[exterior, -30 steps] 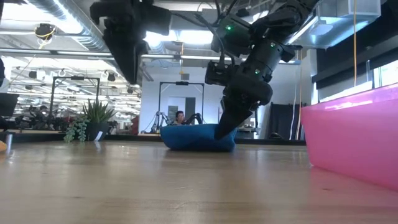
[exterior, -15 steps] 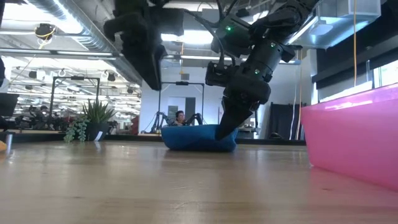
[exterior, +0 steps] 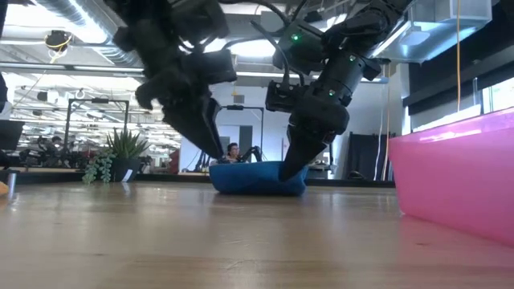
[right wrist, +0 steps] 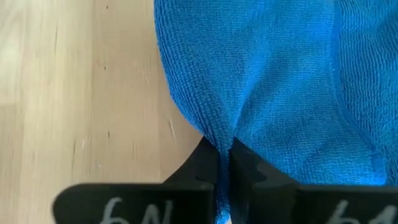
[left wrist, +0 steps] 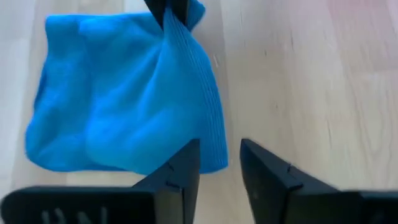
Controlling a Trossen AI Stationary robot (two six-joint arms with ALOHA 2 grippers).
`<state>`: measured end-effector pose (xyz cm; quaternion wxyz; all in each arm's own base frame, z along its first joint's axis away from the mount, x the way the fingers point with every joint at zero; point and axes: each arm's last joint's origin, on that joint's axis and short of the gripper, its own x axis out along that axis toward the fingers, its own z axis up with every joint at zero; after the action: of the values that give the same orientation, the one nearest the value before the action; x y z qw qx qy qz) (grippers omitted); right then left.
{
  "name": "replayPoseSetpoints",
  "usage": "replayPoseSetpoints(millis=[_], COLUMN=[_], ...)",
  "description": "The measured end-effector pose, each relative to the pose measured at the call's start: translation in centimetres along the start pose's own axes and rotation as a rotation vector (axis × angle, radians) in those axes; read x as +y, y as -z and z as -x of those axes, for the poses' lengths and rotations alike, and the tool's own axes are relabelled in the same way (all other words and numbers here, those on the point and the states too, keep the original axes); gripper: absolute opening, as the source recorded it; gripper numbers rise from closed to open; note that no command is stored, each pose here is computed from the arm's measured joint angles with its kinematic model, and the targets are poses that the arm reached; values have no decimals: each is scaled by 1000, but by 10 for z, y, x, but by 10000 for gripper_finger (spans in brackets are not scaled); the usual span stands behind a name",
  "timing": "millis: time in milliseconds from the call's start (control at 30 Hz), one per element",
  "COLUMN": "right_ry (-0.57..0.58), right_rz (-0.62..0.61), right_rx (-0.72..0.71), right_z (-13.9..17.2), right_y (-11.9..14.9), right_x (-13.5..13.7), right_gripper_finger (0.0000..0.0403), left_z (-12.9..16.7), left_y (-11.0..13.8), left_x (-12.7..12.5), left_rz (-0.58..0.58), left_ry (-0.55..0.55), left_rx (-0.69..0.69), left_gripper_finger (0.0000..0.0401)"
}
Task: Roll microfiber towels into tight, uniform cylinder then place into a basket
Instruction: Roll the blue microfiber towel
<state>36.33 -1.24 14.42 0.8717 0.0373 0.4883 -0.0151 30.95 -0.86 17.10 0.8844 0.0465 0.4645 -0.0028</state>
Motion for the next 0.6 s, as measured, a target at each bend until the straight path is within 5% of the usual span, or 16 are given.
replayPoseSetpoints(millis=[333, 600], right_ry=[0, 0], right_rz=[0, -2], right_rx=[2, 2], right_z=[0, 0], right_y=[0, 0], right_x=[0, 0], right_gripper_finger=[11, 11], left_z=[-12, -14], left_y=[22, 24], left_x=[0, -4], left_rz=[47, 68], left_ry=[-107, -72], left_rx=[-8, -45], left_gripper_finger=[106, 106])
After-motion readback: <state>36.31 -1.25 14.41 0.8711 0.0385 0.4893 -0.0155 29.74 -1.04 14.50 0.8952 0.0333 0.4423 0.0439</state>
